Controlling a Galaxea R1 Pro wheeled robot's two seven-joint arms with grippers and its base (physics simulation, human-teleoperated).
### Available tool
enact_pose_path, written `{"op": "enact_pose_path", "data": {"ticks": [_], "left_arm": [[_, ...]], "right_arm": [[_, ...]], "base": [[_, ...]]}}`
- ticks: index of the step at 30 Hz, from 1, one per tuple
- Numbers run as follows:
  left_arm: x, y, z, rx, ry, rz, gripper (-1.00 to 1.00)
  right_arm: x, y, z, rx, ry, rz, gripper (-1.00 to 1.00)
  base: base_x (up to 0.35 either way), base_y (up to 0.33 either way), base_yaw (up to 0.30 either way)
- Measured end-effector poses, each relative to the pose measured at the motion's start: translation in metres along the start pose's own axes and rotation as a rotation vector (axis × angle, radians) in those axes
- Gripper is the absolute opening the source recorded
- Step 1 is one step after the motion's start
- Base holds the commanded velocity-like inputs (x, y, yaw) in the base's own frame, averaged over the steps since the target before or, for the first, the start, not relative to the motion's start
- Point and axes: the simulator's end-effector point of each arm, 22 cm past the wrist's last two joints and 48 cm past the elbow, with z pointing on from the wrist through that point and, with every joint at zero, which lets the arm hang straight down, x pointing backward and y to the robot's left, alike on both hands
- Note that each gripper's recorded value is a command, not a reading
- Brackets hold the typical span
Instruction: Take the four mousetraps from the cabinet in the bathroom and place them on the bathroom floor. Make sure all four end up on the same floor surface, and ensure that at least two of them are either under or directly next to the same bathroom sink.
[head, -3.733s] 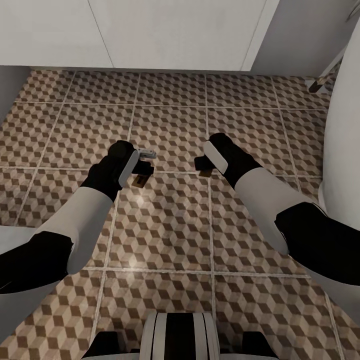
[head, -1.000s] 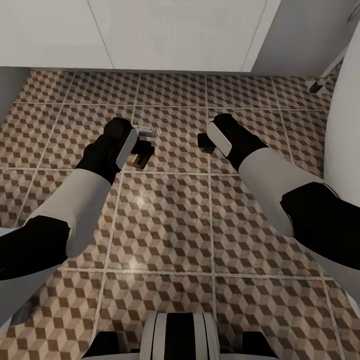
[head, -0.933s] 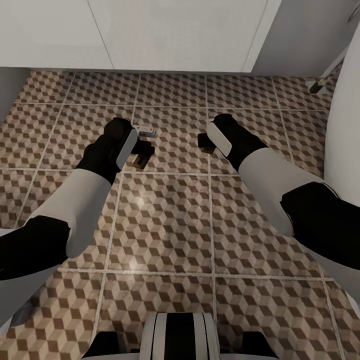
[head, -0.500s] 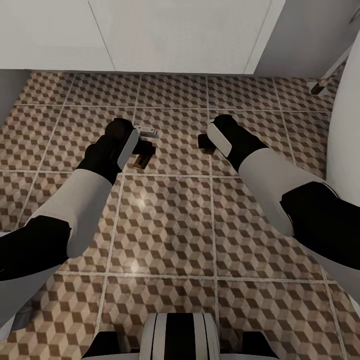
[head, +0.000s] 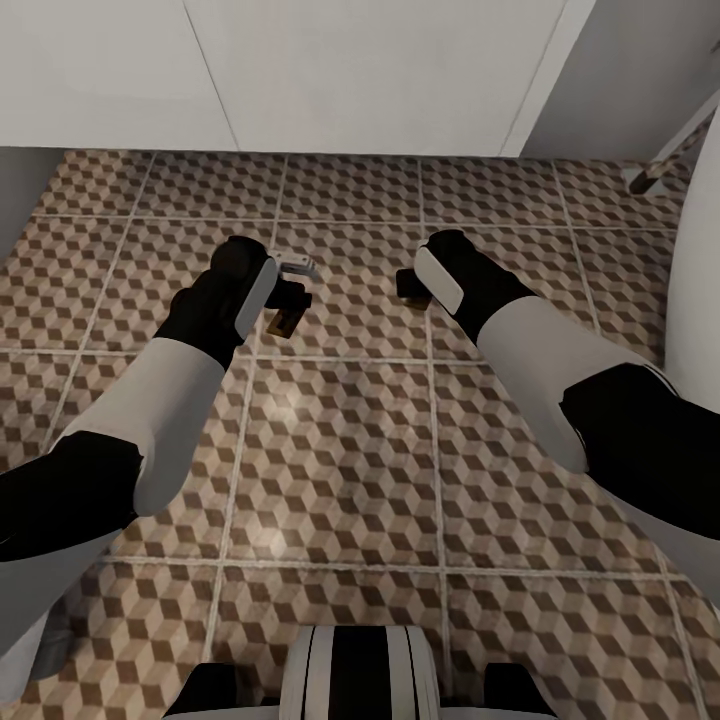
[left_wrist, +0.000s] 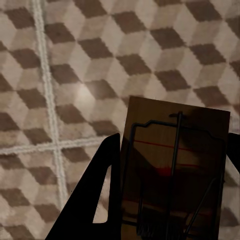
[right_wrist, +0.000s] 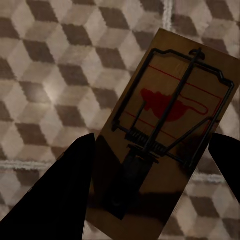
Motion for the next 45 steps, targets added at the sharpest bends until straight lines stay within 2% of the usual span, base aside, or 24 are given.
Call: {"op": "enact_pose_path", "data": {"ticks": [16,33,45], "left_arm": [[-0.0003,-0.0016,-0.0003,0.002,-0.001,0.001,-1.00],[-0.0007,-0.0029,-0.0005,0.003,-0.002,0.002,-1.00],[-0.0018,-0.0037,-0.0004,0.004,-0.007,0.002,-1.00]], "right_arm": [[0.0004,-0.0003,0.0001,0.001,0.001,-0.002,-1.00],[0.0027,-0.0014,0.0012,0.004,0.006,-0.003,-1.00],[0.0029,-0.0014,0.0015,0.005,0.007,-0.003,-1.00]], "base": [[0.069,0.028,0.000],[0.168,-0.017,0.000],[0.027,-0.020,0.000]]}}
